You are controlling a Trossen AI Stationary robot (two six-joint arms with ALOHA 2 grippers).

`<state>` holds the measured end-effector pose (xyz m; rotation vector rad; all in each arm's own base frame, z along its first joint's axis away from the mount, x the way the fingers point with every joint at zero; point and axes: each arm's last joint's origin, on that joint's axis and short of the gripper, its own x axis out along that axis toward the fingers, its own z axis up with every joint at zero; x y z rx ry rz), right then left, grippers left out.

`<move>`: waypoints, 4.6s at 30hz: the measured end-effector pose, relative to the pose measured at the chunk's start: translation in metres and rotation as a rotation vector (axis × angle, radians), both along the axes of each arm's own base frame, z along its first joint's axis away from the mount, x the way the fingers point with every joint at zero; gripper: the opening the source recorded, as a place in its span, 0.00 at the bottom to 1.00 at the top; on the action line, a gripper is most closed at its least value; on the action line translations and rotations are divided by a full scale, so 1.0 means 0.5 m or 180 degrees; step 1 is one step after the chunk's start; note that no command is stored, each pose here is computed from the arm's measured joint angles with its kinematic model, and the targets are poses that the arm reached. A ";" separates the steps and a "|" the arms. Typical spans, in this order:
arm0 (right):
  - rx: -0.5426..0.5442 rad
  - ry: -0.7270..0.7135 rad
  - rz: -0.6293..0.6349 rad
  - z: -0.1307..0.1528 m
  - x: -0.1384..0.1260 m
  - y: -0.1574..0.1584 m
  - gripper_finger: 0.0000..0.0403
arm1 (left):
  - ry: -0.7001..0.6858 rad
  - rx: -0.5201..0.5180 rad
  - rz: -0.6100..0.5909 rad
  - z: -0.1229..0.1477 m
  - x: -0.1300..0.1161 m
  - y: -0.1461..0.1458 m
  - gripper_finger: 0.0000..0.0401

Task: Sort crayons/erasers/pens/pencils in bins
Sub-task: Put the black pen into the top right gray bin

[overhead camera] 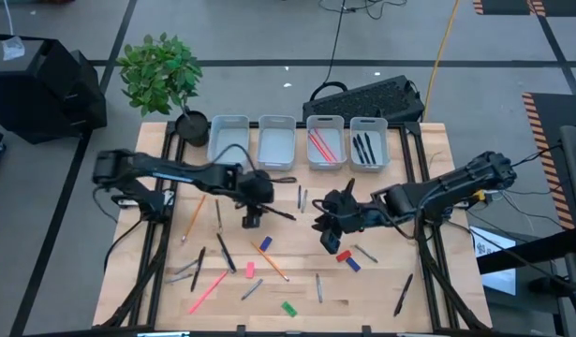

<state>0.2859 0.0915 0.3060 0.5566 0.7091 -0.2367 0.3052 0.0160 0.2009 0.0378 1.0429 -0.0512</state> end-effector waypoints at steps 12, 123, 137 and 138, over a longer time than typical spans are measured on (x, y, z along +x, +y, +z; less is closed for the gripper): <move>0.0135 0.0082 -0.0127 -0.008 -0.011 0.026 0.23 | 0.0278 0.0128 -0.0168 -0.122 0.052 0.017 0.52; 0.0268 0.1562 -0.1967 -0.062 -0.196 -0.659 0.06 | -0.1546 0.0915 0.2436 0.461 -0.250 0.075 0.53; 0.0836 0.2383 -0.1750 -0.219 -0.177 -0.717 0.09 | -0.1358 0.0740 0.2420 0.454 -0.271 0.089 0.51; 0.0846 0.2404 -0.1745 -0.224 -0.176 -0.719 0.09 | -0.1362 0.0727 0.2430 0.454 -0.270 0.089 0.51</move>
